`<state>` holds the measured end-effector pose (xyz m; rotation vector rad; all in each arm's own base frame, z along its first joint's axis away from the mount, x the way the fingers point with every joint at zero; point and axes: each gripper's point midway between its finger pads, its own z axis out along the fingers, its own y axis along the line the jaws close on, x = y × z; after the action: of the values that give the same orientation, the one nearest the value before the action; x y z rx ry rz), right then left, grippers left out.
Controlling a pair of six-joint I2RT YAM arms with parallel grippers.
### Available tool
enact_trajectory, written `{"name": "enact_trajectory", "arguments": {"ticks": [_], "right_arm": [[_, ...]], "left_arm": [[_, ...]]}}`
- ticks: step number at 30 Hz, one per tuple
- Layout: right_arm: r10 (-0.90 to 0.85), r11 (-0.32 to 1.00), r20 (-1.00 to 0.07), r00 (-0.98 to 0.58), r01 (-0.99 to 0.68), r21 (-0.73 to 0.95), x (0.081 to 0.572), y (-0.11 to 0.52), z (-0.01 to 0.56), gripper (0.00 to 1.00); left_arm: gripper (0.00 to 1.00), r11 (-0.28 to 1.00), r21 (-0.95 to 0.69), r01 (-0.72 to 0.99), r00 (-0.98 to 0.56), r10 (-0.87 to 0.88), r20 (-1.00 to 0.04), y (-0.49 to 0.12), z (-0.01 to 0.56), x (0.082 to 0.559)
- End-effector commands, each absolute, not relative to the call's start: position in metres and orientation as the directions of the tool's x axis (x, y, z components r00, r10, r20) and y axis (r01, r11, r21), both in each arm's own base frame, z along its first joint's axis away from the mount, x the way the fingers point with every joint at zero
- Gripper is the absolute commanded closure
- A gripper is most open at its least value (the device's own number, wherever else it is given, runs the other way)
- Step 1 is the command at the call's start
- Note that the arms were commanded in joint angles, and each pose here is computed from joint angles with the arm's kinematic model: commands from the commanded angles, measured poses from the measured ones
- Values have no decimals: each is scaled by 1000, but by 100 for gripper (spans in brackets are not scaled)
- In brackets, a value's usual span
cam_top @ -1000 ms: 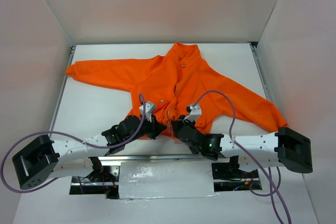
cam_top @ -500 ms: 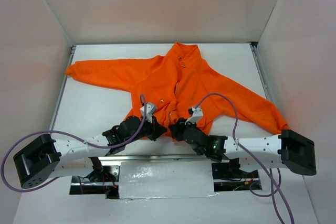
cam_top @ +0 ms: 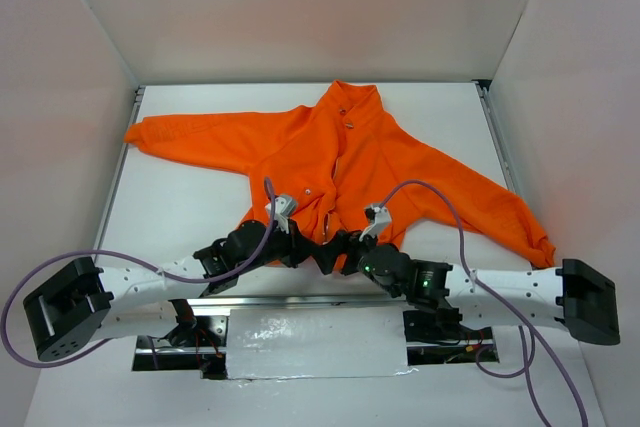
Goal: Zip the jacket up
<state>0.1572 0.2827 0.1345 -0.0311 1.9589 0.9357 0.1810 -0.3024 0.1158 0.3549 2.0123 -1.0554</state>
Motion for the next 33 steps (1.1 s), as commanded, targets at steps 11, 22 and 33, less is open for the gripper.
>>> {"name": "enact_trajectory", "arguments": {"ticks": [11, 22, 33], "right_arm": [[420, 662, -659, -624, -287, 693, 144, 259, 128, 2], [410, 591, -567, -714, -265, 762, 122, 258, 134, 5], [387, 489, -495, -778, -282, 826, 104, 274, 139, 10]], "left_arm": [[100, 480, -607, 633, -603, -186, -776, -323, 167, 178], [100, 420, -628, 655, -609, -198, -768, -328, 181, 172], [100, 395, -639, 660, -619, -196, -760, -332, 183, 168]]}}
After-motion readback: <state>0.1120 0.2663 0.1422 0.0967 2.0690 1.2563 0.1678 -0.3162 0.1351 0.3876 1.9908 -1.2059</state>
